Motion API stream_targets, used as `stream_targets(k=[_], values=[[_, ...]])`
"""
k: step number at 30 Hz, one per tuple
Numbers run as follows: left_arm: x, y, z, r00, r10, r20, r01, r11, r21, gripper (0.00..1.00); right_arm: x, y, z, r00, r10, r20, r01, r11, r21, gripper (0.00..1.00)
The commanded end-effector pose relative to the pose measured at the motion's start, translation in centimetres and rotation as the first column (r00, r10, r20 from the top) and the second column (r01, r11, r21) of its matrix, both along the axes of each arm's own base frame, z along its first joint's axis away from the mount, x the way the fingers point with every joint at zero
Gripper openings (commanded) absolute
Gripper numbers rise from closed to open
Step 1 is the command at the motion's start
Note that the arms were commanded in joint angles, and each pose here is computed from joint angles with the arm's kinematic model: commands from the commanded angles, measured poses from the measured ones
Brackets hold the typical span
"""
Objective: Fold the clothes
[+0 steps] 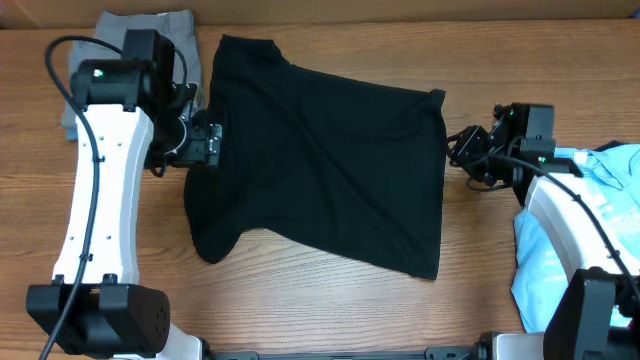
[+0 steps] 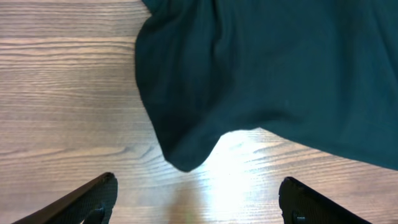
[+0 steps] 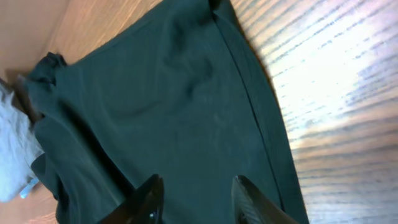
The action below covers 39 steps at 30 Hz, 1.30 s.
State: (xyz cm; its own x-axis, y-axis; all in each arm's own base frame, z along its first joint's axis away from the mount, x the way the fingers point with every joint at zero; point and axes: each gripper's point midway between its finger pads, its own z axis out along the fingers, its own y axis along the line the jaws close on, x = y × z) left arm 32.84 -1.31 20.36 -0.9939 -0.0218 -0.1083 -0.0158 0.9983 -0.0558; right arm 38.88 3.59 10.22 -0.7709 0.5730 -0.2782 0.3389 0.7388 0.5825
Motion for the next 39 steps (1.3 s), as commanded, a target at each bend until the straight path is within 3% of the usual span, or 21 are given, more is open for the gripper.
stream_targets(k=[1,7,12,18,24,27,32,39], values=[[-0.2,-0.5,-1.4,1.000,0.009,-0.024,-0.009,1.000,-0.028,0.85,2.1,-0.1,3.5,0.995,0.067,0.071,-0.064,0.997,-0.051,0.44],[0.4,-1.2,-1.8,1.000,-0.019,-0.002,0.019,0.999,-0.028,0.86,4.5,-1.4,4.6,0.990,0.137,0.034,-0.129,0.976,-0.174,0.49],[0.8,-2.5,-1.7,0.999,-0.050,0.020,0.051,0.997,-0.051,0.86,6.8,-2.4,0.6,0.989,0.146,-0.038,-0.150,0.963,-0.222,0.50],[1.5,-4.1,-1.6,0.995,-0.086,0.056,0.090,0.993,-0.077,0.87,9.9,-2.6,-4.0,0.989,0.148,-0.017,-0.148,0.962,-0.228,0.38],[1.3,-5.4,-2.6,0.990,-0.133,0.044,0.136,0.988,-0.074,0.85,10.3,-1.4,-7.4,0.984,0.173,-0.049,-0.179,0.966,-0.187,0.28],[0.9,-5.9,-4.3,0.989,-0.147,0.023,0.148,0.986,-0.075,0.75,10.1,-0.5,-7.6,0.978,0.201,-0.049,-0.206,0.964,-0.169,0.22],[0.3,-6.1,-8.5,0.988,-0.154,-0.006,0.153,0.985,-0.078,0.48,11.0,0.3,-7.6,0.978,0.206,-0.015,-0.206,0.962,-0.180,0.17],[1.6,-6.2,-13.4,0.985,-0.153,0.079,0.159,0.985,-0.069,0.45,12.0,-1.7,-11.4,0.997,0.048,-0.062,-0.061,0.968,-0.243,0.11]])
